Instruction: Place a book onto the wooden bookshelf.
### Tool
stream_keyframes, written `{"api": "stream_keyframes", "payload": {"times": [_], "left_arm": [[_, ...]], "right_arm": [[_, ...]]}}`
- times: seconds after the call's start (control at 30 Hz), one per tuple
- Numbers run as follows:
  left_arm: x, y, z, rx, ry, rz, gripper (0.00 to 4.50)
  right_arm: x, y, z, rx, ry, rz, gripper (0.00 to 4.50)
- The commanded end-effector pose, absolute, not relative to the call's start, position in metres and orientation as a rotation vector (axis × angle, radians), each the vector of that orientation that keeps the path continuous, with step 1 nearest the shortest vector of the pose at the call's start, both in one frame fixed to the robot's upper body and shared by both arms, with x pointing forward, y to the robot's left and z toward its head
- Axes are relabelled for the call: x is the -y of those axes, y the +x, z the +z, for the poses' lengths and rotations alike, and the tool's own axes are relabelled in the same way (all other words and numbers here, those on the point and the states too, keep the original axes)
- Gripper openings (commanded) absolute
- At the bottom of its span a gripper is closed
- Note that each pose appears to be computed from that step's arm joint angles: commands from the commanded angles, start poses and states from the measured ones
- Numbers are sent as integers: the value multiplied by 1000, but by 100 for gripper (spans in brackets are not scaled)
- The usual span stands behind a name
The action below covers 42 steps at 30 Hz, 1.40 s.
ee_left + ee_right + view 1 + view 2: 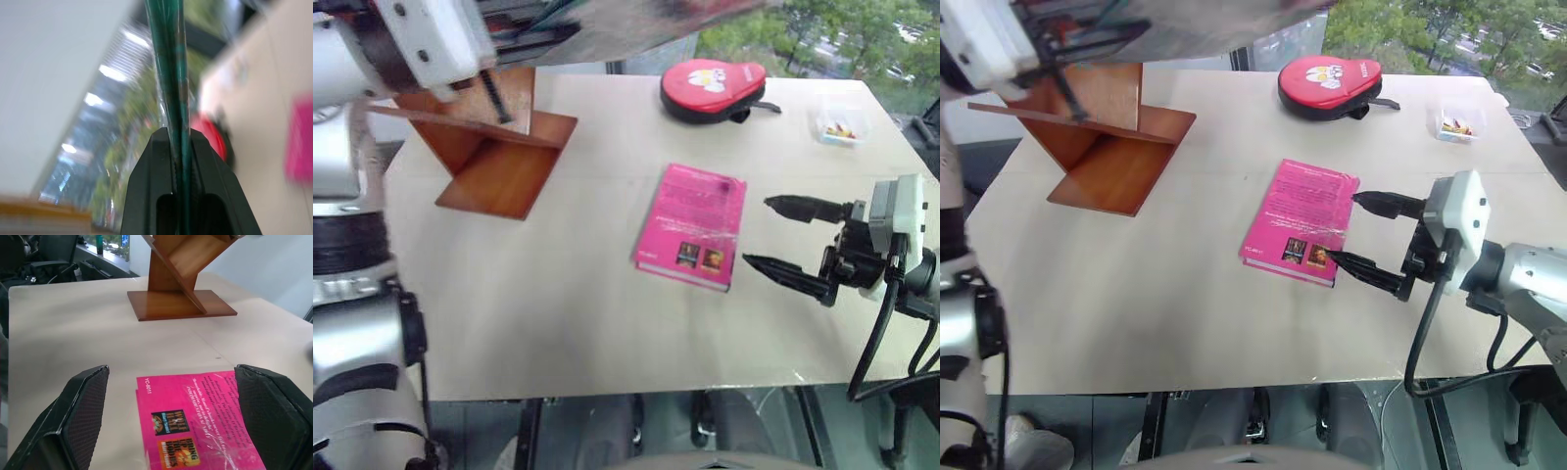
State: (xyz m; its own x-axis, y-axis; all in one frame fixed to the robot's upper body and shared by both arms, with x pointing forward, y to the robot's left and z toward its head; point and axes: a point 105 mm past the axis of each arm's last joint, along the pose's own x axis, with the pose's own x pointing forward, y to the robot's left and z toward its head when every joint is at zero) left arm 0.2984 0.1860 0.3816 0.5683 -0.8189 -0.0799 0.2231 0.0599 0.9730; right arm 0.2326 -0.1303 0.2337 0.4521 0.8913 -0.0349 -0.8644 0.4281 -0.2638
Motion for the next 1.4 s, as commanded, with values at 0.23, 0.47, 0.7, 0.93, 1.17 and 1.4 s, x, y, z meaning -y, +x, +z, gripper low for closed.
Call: {"api": "stream_keyframes", "payload": {"times": [0.23,0.47,0.7,0.93,1.17,1.4], "left_arm": [[-277,312,373,247,1543,-724,7],[-316,321,379,87,1618,-582,7],[-329,332,372,-28,1679,-516,43],[-350,322,372,-39,1612,-441,323],[-357,288,376,228,1328,-493,358],[-322,251,365,538,1098,-634,278]], "right_arm": [[121,239,250,220,-287,1144,421],[112,240,272,303,-299,1128,421],[105,237,279,329,-297,1123,421],[102,239,276,316,-289,1127,421],[103,248,276,304,-276,1153,421],[105,258,270,268,-281,1179,421]]}}
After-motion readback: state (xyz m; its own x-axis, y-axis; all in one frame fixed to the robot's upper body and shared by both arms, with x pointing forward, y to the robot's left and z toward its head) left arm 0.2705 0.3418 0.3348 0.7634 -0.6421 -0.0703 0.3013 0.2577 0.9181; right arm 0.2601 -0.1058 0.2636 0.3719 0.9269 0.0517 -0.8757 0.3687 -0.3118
